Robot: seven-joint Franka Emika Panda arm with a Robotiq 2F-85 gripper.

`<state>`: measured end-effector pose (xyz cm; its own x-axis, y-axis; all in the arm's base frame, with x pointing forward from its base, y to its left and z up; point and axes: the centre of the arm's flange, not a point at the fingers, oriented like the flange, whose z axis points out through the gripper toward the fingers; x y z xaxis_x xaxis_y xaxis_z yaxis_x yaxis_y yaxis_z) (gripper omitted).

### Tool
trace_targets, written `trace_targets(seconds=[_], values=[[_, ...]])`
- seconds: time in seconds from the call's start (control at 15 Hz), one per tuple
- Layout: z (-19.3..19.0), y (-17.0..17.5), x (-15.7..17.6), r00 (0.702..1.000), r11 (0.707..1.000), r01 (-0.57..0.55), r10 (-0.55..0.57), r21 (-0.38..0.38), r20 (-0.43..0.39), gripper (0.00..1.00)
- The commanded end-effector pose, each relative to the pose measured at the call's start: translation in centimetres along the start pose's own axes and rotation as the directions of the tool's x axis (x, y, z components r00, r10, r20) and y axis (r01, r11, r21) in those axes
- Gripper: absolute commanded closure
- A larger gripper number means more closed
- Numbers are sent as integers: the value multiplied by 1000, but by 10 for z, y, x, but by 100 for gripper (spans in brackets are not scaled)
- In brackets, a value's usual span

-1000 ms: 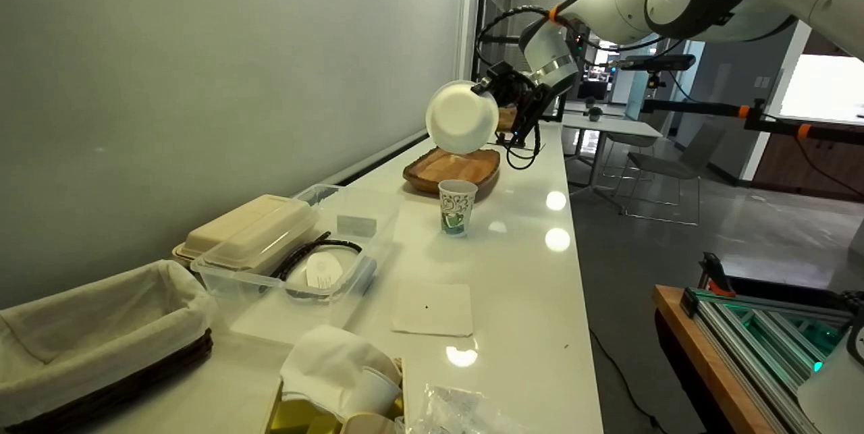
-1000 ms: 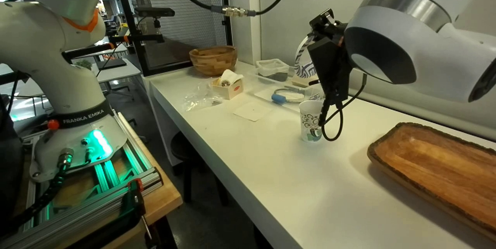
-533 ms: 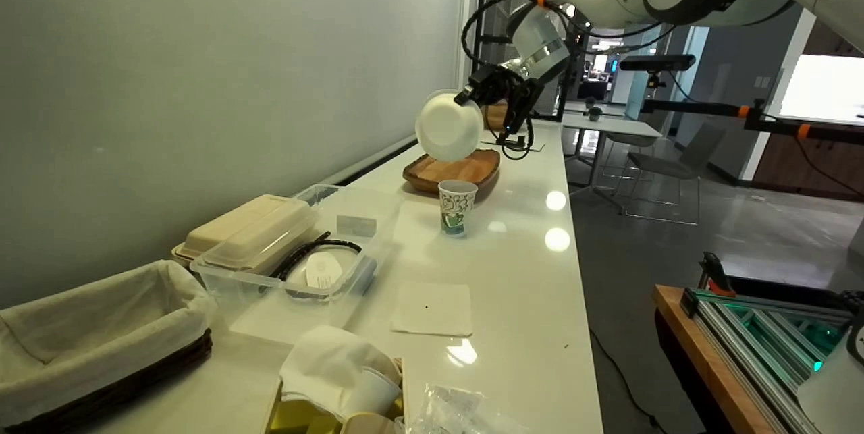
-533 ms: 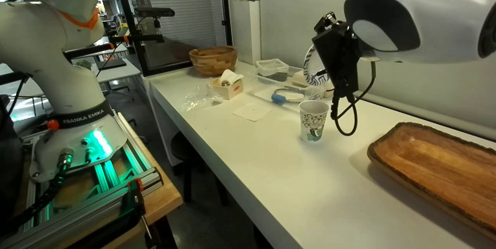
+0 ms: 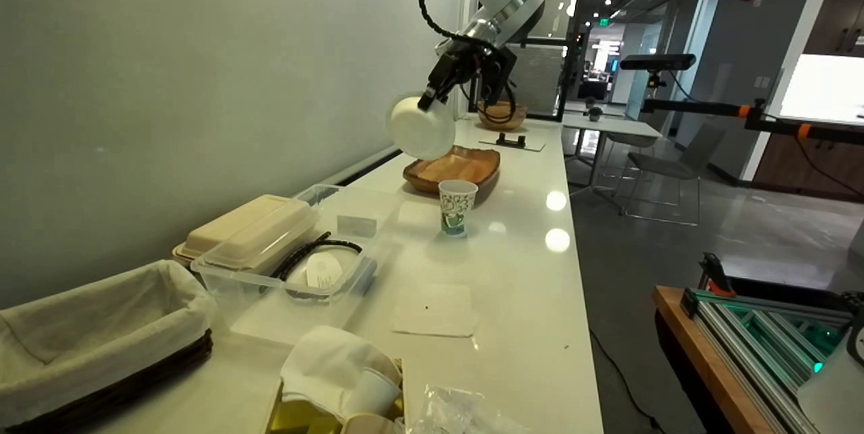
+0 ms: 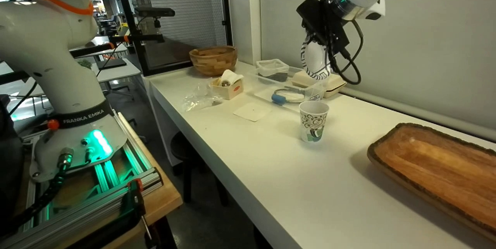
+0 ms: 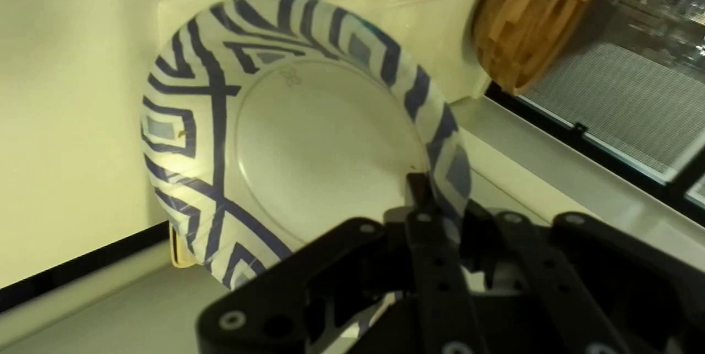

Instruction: Pour the contents in the bowl into the coffee cup.

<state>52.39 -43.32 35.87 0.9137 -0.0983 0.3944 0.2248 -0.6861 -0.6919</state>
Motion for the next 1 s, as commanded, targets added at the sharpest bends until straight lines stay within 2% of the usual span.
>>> trace_targets(seconds=[0.0,0.2,0.47,0.53,0.6,0.67,0.93], values=[[58,-50,-10,998,981,21,-9,-192,62,98],[101,-67,-4,993,935,74,-38,-348,111,98],[169,-84,3,976,834,176,-79,-523,202,98],[139,-65,23,982,875,160,-97,-456,160,98],[153,-69,23,980,869,169,-100,-465,169,94],[157,-71,25,979,871,175,-106,-459,172,94],[138,-64,24,984,866,158,-98,-475,149,94]])
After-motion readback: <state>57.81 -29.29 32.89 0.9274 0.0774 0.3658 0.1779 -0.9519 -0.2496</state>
